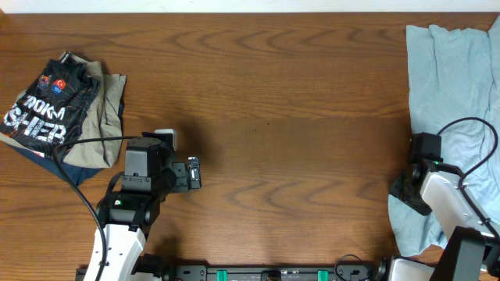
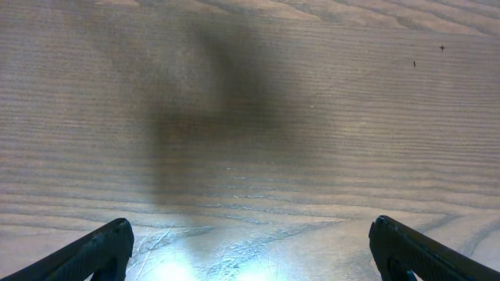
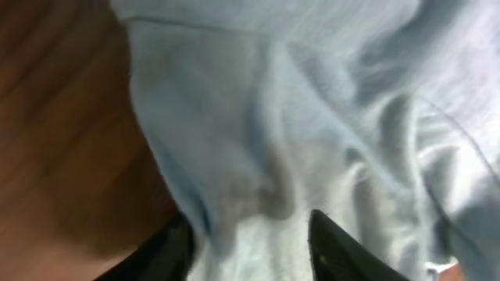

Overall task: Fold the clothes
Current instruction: 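Reach the right gripper to the light blue shirt on the right pile, then grasp the light blue shirt with the right gripper and drag it leftward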

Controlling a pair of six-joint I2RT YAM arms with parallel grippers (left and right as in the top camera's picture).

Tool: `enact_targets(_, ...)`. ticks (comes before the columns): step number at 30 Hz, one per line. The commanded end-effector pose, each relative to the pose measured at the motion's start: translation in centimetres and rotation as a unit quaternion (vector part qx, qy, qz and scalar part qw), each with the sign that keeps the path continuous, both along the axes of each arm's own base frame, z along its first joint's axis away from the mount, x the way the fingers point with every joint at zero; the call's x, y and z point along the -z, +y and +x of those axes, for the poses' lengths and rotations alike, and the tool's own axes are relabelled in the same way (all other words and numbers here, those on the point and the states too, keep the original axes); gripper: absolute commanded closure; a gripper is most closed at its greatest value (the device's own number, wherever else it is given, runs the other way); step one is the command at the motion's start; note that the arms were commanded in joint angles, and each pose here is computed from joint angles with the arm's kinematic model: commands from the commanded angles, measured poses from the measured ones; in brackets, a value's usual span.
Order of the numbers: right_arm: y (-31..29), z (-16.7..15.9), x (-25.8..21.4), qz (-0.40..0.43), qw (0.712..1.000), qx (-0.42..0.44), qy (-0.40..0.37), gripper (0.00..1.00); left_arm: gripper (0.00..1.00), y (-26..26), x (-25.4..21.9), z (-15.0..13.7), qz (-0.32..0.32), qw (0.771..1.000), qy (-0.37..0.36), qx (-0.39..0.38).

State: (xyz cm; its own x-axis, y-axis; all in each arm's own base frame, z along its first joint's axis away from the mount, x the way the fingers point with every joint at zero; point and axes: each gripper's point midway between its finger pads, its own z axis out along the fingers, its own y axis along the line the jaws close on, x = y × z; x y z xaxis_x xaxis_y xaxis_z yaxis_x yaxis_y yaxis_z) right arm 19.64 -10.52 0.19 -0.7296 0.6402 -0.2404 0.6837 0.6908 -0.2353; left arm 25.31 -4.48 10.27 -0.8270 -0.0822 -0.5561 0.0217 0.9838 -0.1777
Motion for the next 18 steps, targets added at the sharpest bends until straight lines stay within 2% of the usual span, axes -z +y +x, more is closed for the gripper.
enact_targets(1, -1.2, -0.6, 0.0, -0.018, 1.0, 0.023, 0.005, 0.67, 0.02, 0.1, -0.9, 0.6, -0.004, 1.0, -0.01, -0.005)
enact_targets(6, -1.0, -0.7, 0.3, -0.007, 1.0, 0.026, 0.003, 0.99, 0.02, 0.1, -0.9, 0.6, -0.004, 1.0, -0.01, -0.005)
enact_targets(14, 0.2, 0.3, 0.4, 0.033, 0.999, 0.02, -0.018, 0.99, 0.02, 0.0, -1.0, 0.6, -0.004, 1.0, -0.012, -0.005)
enact_targets(18, -0.2, 2.5, -2.6, 0.033, 0.998, 0.015, -0.046, 0.99, 0.02, 0.0, -1.4, 1.1, -0.006, 1.0, -0.024, -0.005)
